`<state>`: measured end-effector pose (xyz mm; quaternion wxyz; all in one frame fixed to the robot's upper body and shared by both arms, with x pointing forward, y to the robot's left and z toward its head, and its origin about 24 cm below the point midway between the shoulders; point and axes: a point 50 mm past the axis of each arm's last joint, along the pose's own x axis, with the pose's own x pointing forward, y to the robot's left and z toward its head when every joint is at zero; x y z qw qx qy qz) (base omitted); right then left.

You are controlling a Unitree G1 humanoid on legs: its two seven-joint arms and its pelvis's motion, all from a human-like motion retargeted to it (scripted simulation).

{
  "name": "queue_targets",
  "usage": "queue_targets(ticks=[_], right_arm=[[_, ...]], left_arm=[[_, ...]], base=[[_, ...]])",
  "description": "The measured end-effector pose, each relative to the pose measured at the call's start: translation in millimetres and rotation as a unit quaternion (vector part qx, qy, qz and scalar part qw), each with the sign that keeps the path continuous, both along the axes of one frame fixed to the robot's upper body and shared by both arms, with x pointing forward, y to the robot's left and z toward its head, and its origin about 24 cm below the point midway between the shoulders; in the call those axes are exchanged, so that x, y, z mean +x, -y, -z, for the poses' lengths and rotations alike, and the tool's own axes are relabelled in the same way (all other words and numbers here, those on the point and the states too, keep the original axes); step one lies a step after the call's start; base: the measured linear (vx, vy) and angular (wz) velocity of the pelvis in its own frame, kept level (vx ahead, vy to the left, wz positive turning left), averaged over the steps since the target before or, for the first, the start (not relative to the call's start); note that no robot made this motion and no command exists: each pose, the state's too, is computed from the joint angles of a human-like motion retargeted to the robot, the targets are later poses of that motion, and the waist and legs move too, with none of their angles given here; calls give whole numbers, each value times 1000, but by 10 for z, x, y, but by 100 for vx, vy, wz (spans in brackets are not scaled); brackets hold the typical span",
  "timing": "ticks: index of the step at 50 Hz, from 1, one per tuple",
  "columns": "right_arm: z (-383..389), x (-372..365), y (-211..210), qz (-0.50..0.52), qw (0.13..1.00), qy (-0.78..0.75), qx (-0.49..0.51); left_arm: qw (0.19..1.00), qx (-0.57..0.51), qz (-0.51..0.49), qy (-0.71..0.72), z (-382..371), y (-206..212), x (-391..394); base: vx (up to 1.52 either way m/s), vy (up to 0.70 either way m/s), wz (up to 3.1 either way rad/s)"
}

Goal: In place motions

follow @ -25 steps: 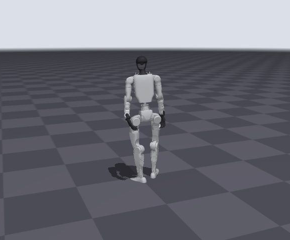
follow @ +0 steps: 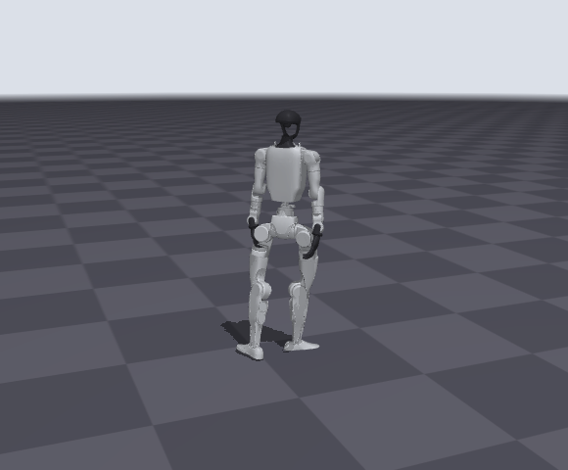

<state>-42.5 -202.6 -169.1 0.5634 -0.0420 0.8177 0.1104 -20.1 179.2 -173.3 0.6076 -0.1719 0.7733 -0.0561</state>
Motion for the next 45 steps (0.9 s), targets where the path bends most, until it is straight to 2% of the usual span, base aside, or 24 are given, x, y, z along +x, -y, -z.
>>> queue_targets(ticks=[10, 15, 22, 28, 40, 45], right_arm=[[60, 346, -34, -108, 993, 48, 30], [63, 592, 31, -130, 987, 89, 26], [48, 701, 104, -96, 989, 112, 16], [40, 491, 177, -55, 994, 91, -14], [-41, -166, 171, -38, 999, -18, -34], [-40, -194, 114, -34, 999, -26, -26]], left_arm=[[1000, 5, 9, -7, -7, -33, -64], [1000, -4, 16, -1, 7, 68, -21], [998, -19, 55, 15, 21, 143, 28], [995, -22, 95, -1, 12, 128, -45], [998, -20, 62, -22, -7, 108, -122], [999, -22, 29, -10, -1, 116, -64]], base=[[10, -25, -118], [7, -5, -132], [9, 5, -102], [18, 10, -67], [14, 9, -16], [4, 5, -25]])
